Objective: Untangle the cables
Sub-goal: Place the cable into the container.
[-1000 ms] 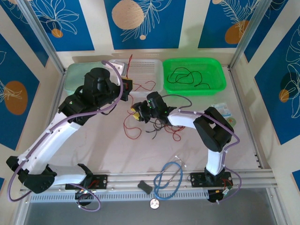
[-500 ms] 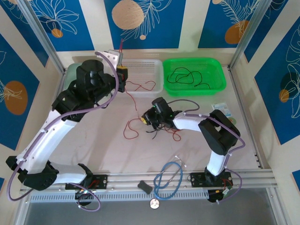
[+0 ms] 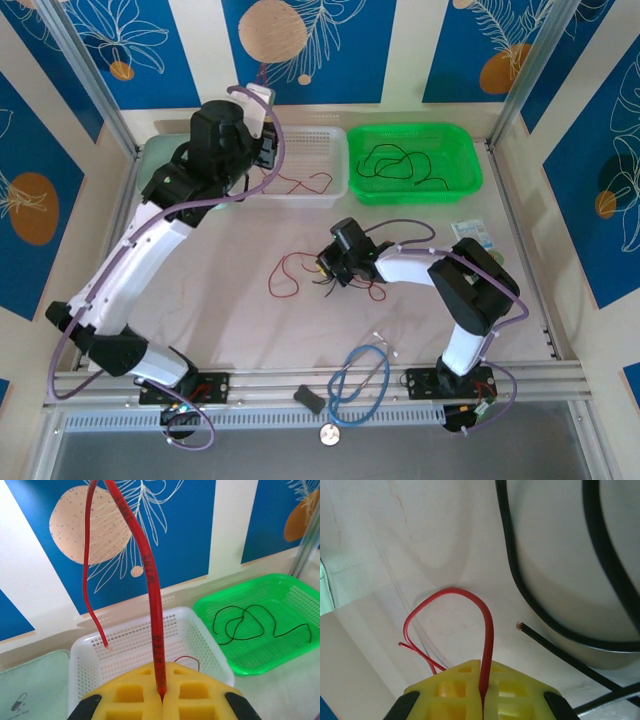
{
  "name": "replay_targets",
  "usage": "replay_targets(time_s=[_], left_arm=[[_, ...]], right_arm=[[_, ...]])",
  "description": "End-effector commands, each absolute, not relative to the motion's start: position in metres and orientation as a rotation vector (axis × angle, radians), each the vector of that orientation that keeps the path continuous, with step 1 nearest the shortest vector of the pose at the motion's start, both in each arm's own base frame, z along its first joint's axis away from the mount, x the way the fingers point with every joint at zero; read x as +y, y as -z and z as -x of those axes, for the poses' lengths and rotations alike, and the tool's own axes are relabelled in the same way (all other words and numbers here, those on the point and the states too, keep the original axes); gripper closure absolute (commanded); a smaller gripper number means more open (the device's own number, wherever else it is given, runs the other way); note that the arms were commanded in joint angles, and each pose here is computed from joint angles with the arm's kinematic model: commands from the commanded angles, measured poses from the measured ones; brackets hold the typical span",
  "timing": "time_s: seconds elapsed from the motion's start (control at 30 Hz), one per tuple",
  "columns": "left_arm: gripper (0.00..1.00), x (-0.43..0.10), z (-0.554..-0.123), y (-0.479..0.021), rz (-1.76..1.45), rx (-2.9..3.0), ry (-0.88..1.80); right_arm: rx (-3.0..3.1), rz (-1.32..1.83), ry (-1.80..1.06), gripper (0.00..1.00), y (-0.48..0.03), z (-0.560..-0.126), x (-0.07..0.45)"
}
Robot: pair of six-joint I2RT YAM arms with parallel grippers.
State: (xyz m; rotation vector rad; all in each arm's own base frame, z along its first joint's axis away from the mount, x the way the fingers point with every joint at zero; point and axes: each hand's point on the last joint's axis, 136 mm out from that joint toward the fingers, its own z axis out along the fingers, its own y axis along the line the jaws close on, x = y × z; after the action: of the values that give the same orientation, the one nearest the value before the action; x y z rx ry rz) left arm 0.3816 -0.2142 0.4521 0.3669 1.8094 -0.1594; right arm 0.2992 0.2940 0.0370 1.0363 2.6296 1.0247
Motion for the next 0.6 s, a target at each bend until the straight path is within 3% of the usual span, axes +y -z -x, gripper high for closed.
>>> replay_targets(time_s=[0.0,0.33,0.57], left_arm=[[1.00,-0.212,-0.404,-0.461,-0.337,1.758,0.137],[1.00,-0.224,-0.486,-0.393,-0.282,1.824,0.114],[1.00,-0.222,-0.528,-0.305,-0.207,2.003,0.154]], right_arm=[[2.607,-0.987,-1.008,1.00,-0.049,-0.298,0.288],[2.620,-0.870,-0.997,1.00,-0.064,-0.285,0.294],[2.598,-0.720,-1.004,1.00,-0.089,-0.286,0.300]])
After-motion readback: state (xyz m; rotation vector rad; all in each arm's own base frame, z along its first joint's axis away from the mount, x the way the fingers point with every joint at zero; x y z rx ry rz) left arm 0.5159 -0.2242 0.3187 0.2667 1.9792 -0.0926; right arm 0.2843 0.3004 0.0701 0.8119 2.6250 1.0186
